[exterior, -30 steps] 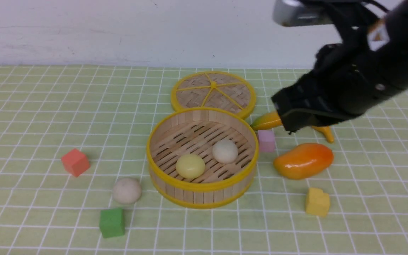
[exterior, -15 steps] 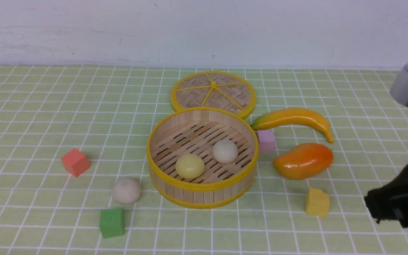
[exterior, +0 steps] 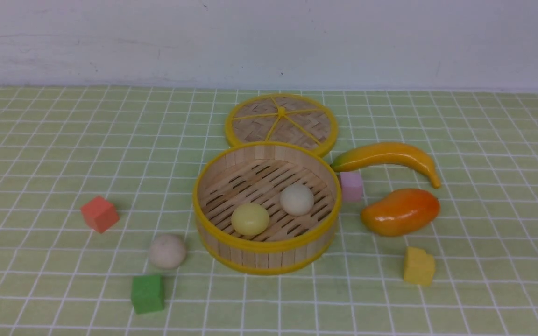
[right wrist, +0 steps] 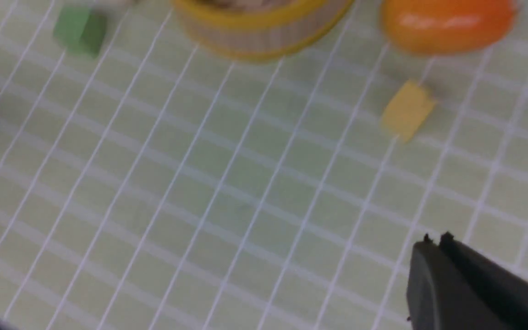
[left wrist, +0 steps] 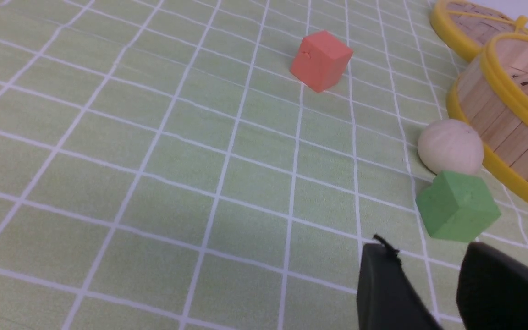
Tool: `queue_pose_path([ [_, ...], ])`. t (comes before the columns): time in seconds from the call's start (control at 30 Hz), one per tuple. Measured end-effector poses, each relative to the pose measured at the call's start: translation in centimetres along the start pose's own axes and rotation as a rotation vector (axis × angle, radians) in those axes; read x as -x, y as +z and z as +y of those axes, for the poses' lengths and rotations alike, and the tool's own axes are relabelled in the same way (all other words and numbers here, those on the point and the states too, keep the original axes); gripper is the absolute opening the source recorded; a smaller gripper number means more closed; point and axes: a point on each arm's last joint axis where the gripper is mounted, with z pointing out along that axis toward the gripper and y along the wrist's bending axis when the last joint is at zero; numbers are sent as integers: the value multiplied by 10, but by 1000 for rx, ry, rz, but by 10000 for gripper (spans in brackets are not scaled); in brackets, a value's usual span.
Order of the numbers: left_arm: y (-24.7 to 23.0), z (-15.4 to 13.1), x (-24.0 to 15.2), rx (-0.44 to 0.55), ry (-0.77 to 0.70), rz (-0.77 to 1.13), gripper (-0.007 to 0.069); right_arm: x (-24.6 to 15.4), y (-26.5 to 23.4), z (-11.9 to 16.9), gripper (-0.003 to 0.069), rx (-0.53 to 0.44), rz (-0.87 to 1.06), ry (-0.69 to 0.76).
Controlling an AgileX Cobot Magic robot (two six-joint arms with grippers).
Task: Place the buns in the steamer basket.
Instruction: Use the left arm to grab a steamed stuffed bun
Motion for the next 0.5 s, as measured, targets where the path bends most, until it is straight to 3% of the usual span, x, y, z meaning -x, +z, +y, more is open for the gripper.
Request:
queue_pose_path([
  [0.13,0,0,0,0,0,0,238,-28,-42,-15,-10,-193,-330,45],
  [0.17,0,0,0,0,0,0,238,-28,-43,-15,-10,-201,-331,47],
  [0.23,0,0,0,0,0,0,238,-57,-50,-19,-8,-318,-466,48],
  [0.33,0,0,0,0,0,0,238,-89,-39,-26,-6,-447,-515,34],
  [0.5,0,0,0,0,0,0,238,-142,-2,-37,0,-548,-483,3],
])
